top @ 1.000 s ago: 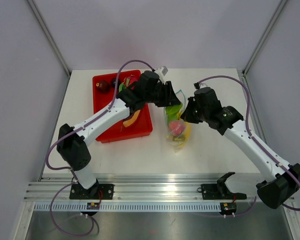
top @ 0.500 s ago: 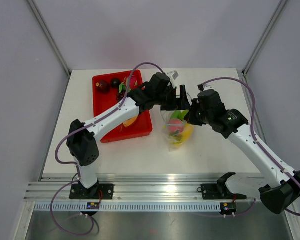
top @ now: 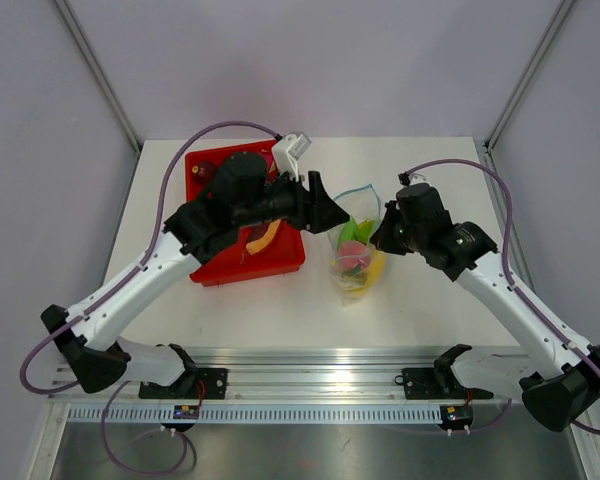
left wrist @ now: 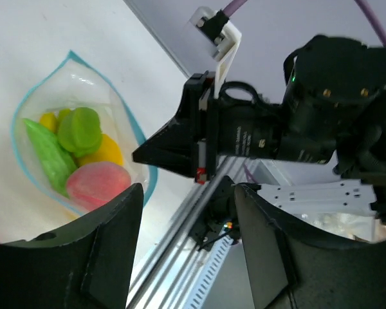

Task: Place the food in the zip-top bag and seal the zipper
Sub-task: Zip the zipper food storage bag at the center of the board.

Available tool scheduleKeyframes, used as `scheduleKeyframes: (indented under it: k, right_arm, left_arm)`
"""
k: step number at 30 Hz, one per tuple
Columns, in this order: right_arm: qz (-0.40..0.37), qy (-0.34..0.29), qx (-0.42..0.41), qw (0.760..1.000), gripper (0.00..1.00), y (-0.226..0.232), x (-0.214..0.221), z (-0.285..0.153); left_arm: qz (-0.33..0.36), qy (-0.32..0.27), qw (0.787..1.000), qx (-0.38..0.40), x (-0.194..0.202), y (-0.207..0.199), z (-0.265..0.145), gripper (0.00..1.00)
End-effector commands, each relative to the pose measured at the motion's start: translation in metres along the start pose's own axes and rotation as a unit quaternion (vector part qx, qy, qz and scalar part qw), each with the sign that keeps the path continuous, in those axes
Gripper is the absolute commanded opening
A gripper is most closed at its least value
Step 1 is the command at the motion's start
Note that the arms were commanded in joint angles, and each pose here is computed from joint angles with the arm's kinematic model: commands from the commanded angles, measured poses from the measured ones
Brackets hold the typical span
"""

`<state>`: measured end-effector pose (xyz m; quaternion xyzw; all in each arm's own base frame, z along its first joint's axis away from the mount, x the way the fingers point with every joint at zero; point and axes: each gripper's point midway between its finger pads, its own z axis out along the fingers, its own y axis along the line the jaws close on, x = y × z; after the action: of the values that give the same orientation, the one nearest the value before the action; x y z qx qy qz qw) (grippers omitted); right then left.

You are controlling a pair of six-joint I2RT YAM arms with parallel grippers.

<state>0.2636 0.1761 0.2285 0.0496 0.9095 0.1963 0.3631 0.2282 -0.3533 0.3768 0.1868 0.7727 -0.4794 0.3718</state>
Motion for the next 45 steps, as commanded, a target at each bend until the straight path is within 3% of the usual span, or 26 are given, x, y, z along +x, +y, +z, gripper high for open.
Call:
scheduleKeyframes:
  k: [1, 2, 3, 6, 9, 15, 25, 35, 38, 39, 40, 43, 45]
  right_arm:
    - [0.018, -0.029, -0.004, 0.999, 0.0, 0.004, -0.014, -0.013]
    - [0.018, -0.03, -0.005, 0.999, 0.0, 0.005, -0.015, -0.014]
    - [0.02, -0.033, -0.005, 0.999, 0.0, 0.005, -0.017, -0.015]
    - [0.017, -0.037, -0.008, 0.999, 0.01, 0.008, -0.02, -0.017]
    - [0.015, -0.04, -0.012, 0.999, 0.01, 0.01, -0.023, -0.019]
    - [0.012, -0.034, -0.016, 0.999, 0.01, 0.012, -0.022, -0.018]
    - [0.011, -0.039, -0.017, 0.999, 0.01, 0.012, -0.024, -0.022]
    - [0.011, -0.038, -0.014, 0.999, 0.01, 0.01, -0.023, -0.024]
    - [0.013, -0.039, -0.015, 0.999, 0.01, 0.01, -0.023, -0.025]
    - [0.013, -0.039, -0.017, 0.999, 0.01, 0.011, -0.023, -0.026]
    - [0.014, -0.039, -0.017, 0.999, 0.01, 0.011, -0.022, -0.026]
    - [0.012, -0.041, -0.013, 0.999, 0.02, 0.009, -0.023, -0.03]
    - [0.005, -0.04, -0.009, 0.999, 0.03, 0.007, -0.024, -0.034]
  left_arm:
    - [0.052, 0.011, 0.997, -0.055, 0.041, 0.036, -0.012, 0.66]
    - [0.098, 0.004, 0.994, -0.041, 0.05, 0.029, -0.011, 0.76]
    - [0.107, -0.007, 0.992, -0.071, 0.059, 0.043, -0.012, 0.8]
    - [0.106, -0.04, 0.991, -0.065, 0.083, 0.058, -0.023, 0.88]
    - [0.104, -0.073, 0.99, -0.058, 0.099, 0.069, -0.026, 0.9]
    - [0.132, -0.086, 0.986, -0.05, 0.125, 0.076, -0.007, 0.88]
    - [0.146, -0.107, 0.982, -0.049, 0.119, 0.067, 0.024, 0.77]
    - [0.132, -0.125, 0.982, -0.043, 0.112, 0.061, 0.034, 0.62]
    - [0.127, -0.129, 0.982, -0.045, 0.11, 0.061, 0.035, 0.42]
    - [0.128, -0.129, 0.983, -0.04, 0.11, 0.059, 0.036, 0.23]
    - [0.126, -0.123, 0.983, -0.042, 0.112, 0.06, 0.036, 0.16]
    - [0.143, -0.111, 0.982, -0.056, 0.111, 0.065, 0.033, 0.0]
    - [0.154, -0.107, 0.981, -0.057, 0.108, 0.066, 0.028, 0.0]
